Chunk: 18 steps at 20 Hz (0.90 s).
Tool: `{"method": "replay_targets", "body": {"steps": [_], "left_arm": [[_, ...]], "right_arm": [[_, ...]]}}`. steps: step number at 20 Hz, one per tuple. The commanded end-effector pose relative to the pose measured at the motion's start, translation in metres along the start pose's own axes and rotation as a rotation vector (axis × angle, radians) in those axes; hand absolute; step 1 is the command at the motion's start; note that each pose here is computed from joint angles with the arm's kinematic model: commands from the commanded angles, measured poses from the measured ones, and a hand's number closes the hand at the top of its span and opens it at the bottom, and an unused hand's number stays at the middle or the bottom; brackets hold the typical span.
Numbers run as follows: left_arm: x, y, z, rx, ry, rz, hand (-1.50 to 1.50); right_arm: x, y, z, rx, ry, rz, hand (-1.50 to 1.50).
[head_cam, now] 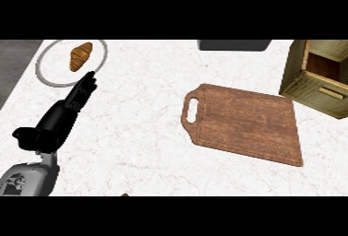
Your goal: Pick the bell pepper from the cutting board and place it in the basket
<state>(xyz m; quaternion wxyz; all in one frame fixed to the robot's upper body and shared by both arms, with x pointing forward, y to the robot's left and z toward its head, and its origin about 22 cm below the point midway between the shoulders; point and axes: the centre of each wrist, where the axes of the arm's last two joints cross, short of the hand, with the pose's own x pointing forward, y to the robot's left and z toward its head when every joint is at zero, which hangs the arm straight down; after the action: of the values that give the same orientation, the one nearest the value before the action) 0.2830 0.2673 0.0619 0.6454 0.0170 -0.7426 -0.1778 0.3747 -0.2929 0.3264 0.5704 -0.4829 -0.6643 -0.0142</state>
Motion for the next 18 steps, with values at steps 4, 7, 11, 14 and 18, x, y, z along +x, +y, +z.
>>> {"method": "replay_targets", "body": {"steps": [4,7,11,14,18], "left_arm": [[-0.002,0.003,0.006,-0.006,-0.012,0.004,0.0],[0.012,-0.01,0.008,0.011,-0.006,0.011,0.0],[0.015,-0.011,0.004,-0.006,-0.006,0.022,0.0],[0.023,-0.004,-0.016,0.007,-0.006,0.01,0.0],[-0.007,0.0,-0.008,0.017,-0.005,0.007,0.0]], "right_arm": [[-0.05,-0.005,-0.045,-0.049,0.06,0.029,1.5],[-0.056,-0.022,-0.062,-0.026,0.079,0.031,1.5],[-0.097,-0.013,-0.069,-0.008,0.083,0.046,1.5],[-0.119,-0.007,-0.072,-0.047,0.061,0.04,1.5],[-0.151,0.002,-0.068,-0.1,0.037,0.062,1.5]]}}
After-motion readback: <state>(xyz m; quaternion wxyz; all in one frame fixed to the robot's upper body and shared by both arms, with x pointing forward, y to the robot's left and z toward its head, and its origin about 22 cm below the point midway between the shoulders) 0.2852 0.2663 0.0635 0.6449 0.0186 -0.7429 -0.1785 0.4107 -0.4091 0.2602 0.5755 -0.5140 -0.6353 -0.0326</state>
